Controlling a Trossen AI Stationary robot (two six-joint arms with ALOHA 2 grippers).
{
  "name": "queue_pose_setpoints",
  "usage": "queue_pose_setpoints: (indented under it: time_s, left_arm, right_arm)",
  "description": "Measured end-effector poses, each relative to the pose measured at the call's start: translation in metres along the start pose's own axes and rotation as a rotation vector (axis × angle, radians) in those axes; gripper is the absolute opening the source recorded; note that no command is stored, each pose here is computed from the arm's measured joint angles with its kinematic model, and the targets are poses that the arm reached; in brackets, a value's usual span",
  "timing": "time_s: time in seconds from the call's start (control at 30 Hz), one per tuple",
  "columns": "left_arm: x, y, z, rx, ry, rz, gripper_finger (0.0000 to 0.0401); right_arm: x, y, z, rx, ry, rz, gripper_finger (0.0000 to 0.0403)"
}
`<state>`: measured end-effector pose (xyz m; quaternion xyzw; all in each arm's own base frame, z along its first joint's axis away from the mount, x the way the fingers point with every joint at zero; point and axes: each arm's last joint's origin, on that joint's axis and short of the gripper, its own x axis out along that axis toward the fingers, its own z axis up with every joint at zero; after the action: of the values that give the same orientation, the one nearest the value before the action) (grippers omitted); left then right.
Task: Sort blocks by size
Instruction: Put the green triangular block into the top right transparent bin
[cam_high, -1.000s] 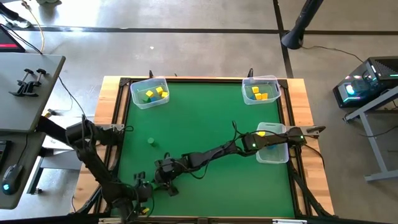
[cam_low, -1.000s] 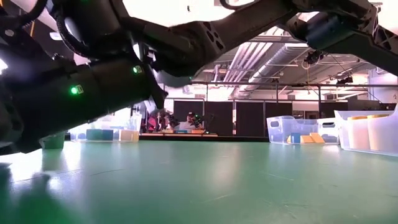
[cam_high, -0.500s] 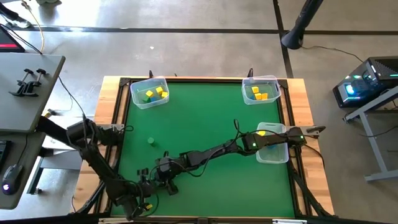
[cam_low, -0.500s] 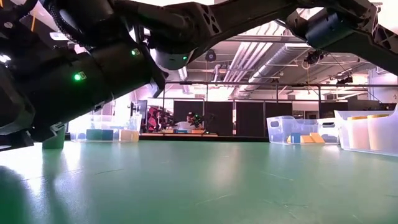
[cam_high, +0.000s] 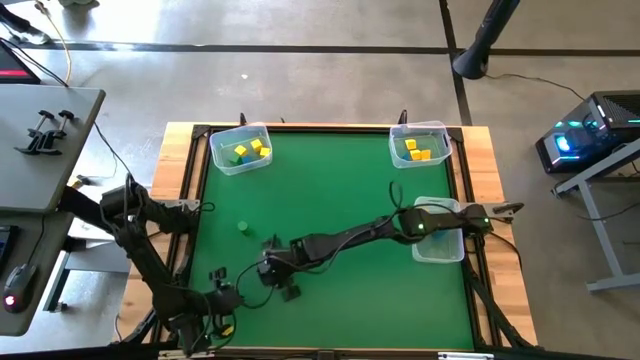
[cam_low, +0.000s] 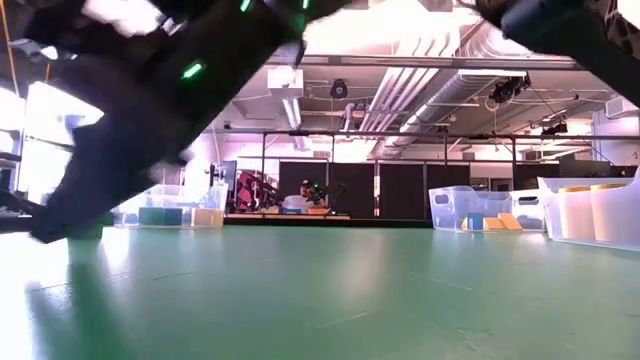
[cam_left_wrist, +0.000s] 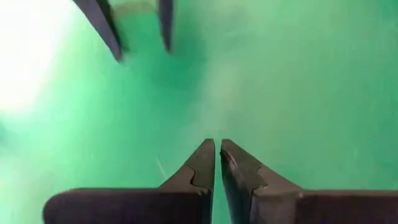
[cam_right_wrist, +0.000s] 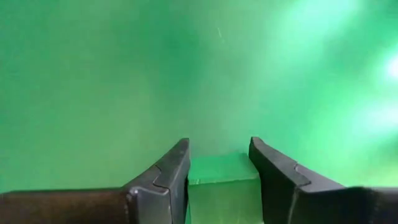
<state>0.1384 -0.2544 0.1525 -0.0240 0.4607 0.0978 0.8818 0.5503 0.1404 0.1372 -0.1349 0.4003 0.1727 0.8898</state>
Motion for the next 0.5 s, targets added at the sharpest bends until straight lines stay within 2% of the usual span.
queue_pose_setpoints:
  time_s: [0.1,0.27,0.37,0.5]
  left_arm:
    - [0.002,-0.001,0.003,0.008,-0.104,0.022,0.0013]
    - [0.007,-0.004,0.013,0.066,-0.320,0.086,0.0013]
    - [0.014,-0.004,0.022,0.109,-0.351,0.115,0.0014]
    - [0.021,-0.002,0.033,0.155,-0.361,0.150,0.0014]
  right_arm:
    - [-0.033,-0.011,-0.001,-0.046,0.151,-0.014,0.0132]
    - [-0.079,-0.051,-0.023,0.031,0.440,-0.055,0.0132]
    - [-0.112,-0.077,-0.030,0.091,0.528,-0.062,0.0132]
    - [-0.162,-0.106,-0.035,0.171,0.576,-0.081,0.0132]
